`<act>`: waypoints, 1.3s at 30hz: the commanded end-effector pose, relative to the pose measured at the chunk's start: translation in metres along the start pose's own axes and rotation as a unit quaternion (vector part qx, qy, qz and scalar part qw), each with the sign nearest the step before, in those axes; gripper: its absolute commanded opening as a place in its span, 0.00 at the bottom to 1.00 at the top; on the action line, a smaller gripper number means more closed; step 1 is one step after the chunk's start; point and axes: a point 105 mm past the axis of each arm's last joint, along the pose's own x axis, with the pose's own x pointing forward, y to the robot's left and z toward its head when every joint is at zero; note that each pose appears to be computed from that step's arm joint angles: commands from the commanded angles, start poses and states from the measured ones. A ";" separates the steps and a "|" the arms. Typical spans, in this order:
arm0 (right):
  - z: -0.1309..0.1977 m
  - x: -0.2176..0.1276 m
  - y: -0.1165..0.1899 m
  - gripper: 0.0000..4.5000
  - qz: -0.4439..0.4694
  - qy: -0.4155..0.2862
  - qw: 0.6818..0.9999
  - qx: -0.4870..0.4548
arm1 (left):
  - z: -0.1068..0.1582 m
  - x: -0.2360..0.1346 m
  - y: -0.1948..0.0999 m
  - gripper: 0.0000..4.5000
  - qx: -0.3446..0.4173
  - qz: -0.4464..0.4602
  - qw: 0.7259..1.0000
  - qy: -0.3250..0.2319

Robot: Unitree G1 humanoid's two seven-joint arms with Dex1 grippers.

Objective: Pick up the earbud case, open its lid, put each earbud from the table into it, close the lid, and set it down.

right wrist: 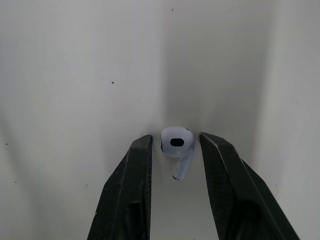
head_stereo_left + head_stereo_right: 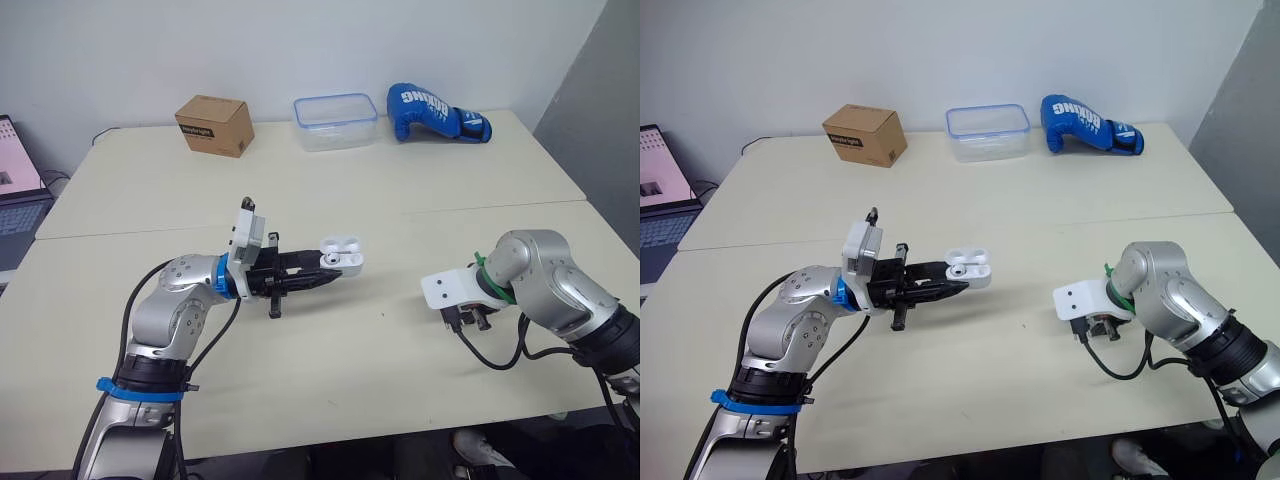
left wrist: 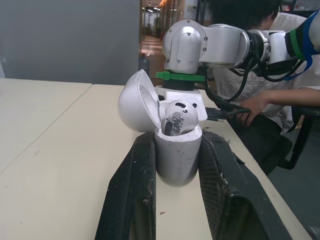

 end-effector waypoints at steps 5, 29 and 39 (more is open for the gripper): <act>0.001 -0.002 -0.002 0.33 -0.004 0.016 1.000 -0.014 | 0.008 0.002 0.000 0.18 0.021 -0.002 1.000 -0.008; 0.013 -0.001 0.008 0.33 0.017 0.041 0.998 -0.048 | 0.007 0.002 -0.001 0.18 0.021 0.000 1.000 -0.008; 0.015 0.000 0.009 0.33 0.023 0.047 0.997 -0.058 | 0.007 0.002 -0.001 0.18 0.021 0.004 1.000 -0.008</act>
